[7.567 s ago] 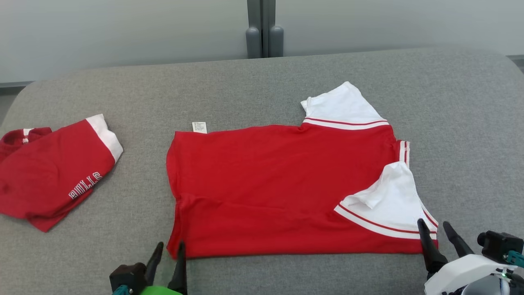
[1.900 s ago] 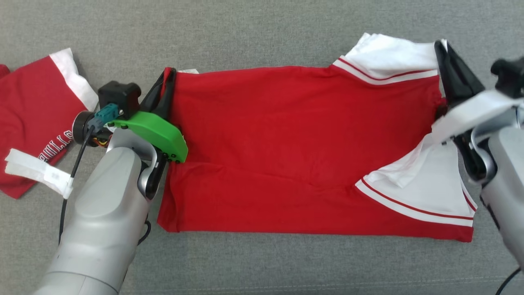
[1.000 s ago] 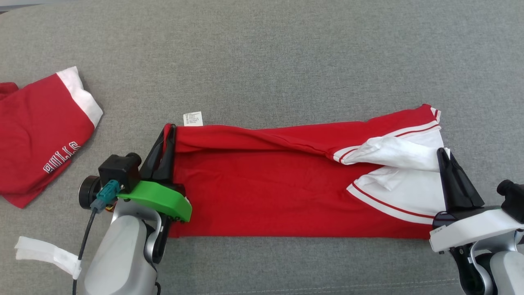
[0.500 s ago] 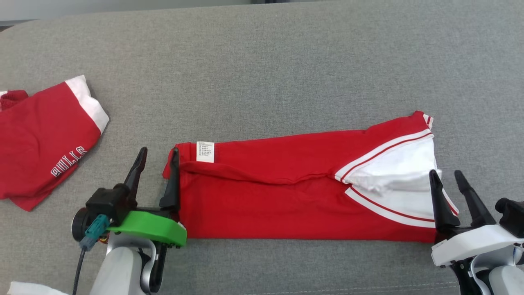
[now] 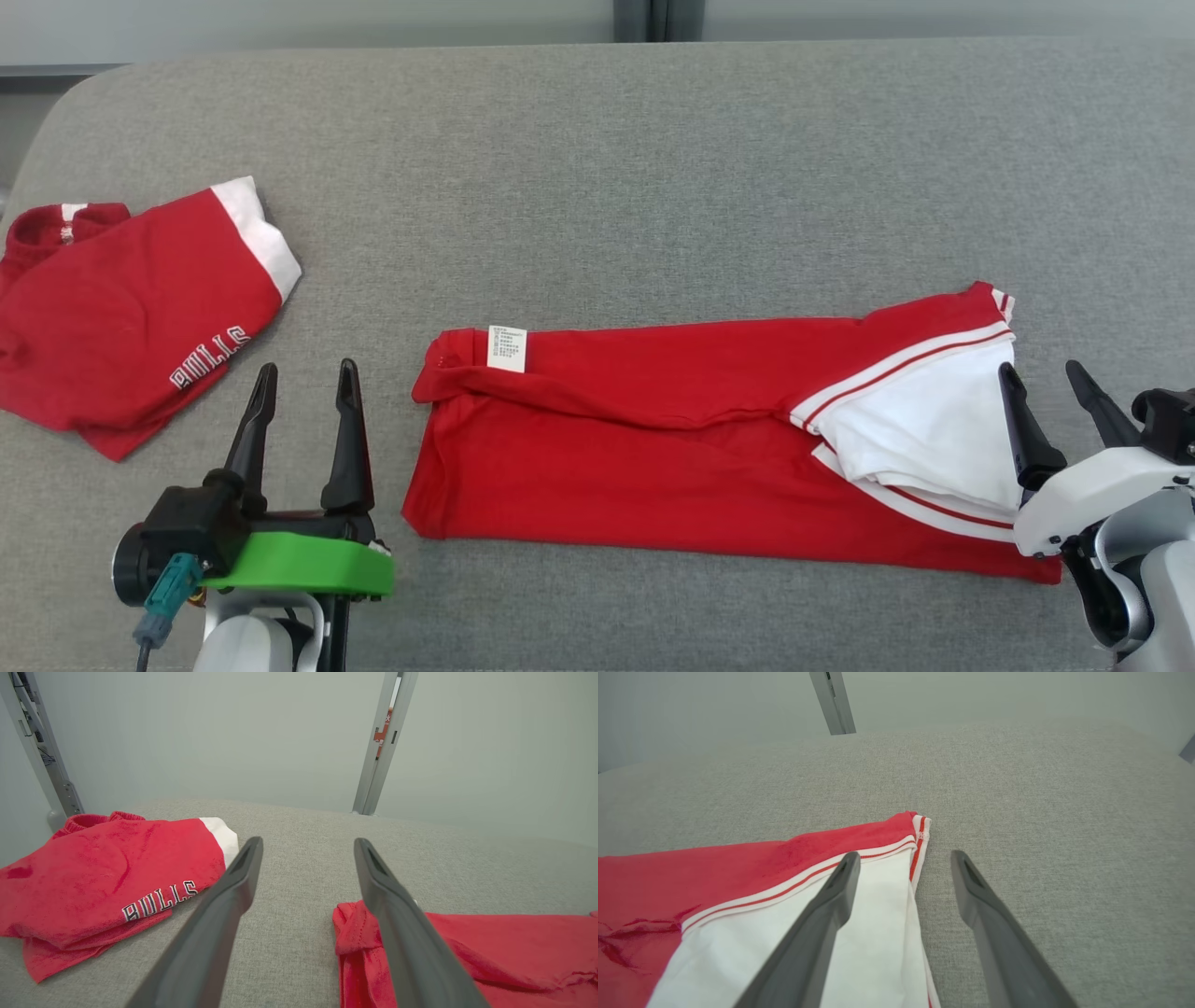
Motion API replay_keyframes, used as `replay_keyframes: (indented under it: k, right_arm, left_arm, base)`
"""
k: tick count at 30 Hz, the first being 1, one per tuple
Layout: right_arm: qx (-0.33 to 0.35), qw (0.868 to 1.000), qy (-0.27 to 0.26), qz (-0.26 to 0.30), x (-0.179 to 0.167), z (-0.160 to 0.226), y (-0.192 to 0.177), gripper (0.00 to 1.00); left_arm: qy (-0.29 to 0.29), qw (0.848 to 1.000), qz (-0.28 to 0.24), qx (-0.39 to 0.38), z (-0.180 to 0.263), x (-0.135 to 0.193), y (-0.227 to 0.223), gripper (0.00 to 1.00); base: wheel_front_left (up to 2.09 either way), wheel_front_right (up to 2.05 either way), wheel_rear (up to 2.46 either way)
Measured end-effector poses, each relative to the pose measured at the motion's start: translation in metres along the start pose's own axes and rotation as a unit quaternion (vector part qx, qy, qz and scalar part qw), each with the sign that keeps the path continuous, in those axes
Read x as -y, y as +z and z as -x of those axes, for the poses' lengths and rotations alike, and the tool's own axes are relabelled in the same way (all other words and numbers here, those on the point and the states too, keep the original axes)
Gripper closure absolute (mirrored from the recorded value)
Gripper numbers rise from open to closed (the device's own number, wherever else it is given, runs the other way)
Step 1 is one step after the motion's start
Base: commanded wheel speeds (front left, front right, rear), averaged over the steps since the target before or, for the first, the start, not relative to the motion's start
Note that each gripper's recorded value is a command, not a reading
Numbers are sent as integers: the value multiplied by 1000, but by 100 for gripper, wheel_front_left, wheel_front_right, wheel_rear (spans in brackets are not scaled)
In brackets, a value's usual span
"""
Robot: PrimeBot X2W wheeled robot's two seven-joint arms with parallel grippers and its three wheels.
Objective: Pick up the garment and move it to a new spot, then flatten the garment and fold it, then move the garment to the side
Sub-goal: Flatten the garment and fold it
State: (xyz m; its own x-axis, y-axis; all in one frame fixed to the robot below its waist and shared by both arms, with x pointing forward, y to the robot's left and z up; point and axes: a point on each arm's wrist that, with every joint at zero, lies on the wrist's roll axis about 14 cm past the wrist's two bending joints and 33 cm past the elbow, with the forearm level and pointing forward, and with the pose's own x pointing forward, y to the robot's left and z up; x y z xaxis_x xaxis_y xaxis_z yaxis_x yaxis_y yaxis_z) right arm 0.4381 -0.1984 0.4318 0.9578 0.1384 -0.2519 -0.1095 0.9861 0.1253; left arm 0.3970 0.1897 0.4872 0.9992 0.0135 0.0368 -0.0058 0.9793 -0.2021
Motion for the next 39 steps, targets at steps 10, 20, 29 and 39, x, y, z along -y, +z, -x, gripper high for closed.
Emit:
replay_keyframes:
  k: [10,20,29,39]
  right_arm:
    - [-92,996,2,1,-5,-13,-49,0]
    - [-113,993,8,-42,-16,-11,-65,100]
    - [-72,994,-72,-34,55,3,-37,100]
    - [-37,994,-100,-23,83,20,-7,100]
  left_arm:
    - [37,999,-8,-2,19,-20,1,0]
    - [38,999,-9,0,20,-18,3,0]
    - [30,999,-10,7,21,-13,7,0]
    - [16,1000,-3,13,22,-2,10,0]
  base:
    - [0,0,0]
    - [0,0,0]
    - [0,0,0]
    - [0,0,0]
